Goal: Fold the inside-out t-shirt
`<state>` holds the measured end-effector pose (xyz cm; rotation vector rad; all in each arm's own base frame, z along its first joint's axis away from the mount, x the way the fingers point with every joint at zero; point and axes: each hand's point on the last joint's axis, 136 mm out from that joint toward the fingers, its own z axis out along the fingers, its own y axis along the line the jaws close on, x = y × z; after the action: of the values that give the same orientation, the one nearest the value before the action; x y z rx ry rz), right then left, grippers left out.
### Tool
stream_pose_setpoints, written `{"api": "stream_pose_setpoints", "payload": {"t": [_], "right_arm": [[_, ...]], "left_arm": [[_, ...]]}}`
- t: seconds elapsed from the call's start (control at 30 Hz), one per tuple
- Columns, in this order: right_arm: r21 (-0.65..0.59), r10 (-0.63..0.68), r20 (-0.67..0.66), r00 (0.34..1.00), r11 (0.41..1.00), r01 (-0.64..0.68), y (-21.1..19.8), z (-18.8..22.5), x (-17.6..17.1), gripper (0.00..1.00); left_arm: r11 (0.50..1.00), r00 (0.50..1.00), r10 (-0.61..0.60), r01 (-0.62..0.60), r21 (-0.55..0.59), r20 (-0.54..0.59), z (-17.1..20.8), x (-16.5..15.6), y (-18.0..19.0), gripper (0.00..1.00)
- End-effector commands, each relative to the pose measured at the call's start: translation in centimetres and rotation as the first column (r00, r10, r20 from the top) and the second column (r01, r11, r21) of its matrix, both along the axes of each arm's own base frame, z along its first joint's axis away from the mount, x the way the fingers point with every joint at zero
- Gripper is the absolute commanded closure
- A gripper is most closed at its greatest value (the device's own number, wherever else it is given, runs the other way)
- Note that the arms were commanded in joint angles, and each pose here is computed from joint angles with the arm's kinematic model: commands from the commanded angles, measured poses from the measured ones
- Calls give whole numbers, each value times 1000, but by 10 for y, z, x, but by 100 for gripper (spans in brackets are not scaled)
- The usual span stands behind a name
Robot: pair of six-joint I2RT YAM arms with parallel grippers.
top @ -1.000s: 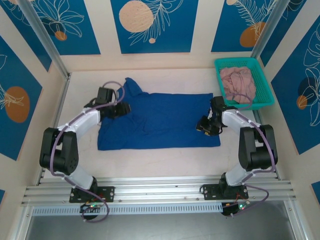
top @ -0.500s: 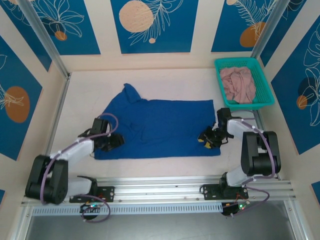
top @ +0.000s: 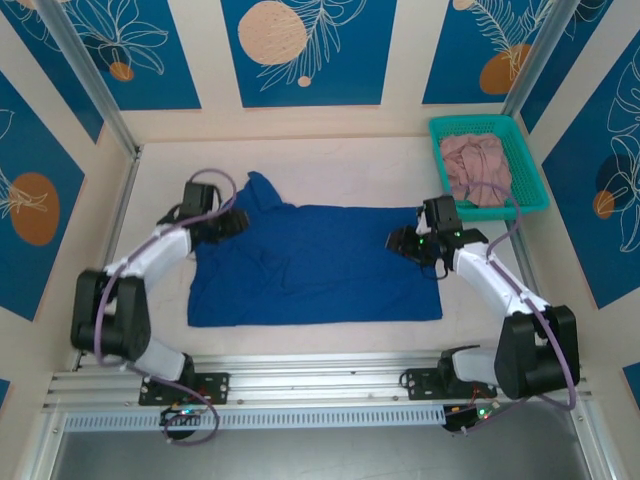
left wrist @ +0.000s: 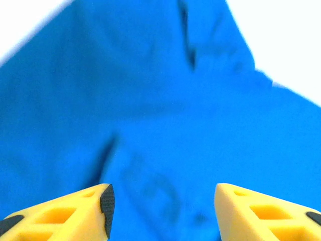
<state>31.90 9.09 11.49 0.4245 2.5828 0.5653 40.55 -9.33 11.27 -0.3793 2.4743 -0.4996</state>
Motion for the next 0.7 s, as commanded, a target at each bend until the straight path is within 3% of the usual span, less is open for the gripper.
{"api": "stream_pose_setpoints", "payload": {"t": [0.0, 0.3, 0.67], "right_arm": [[-79, -82, 118, 990, 993, 92, -31, 12, 57, 47], [-243, -175, 11, 984, 954, 173, -69, -18, 135, 45], [-401, -263, -163, 951, 898, 179, -97, -59, 168, 46]], "left_arm": [[999, 997, -6, 3, 37, 77, 8, 62, 16, 43], [996, 997, -80, 79, 36, 14, -25, 160, 11, 41], [987, 988, -154, 152, -48, -32, -51, 195, -9, 39]]}}
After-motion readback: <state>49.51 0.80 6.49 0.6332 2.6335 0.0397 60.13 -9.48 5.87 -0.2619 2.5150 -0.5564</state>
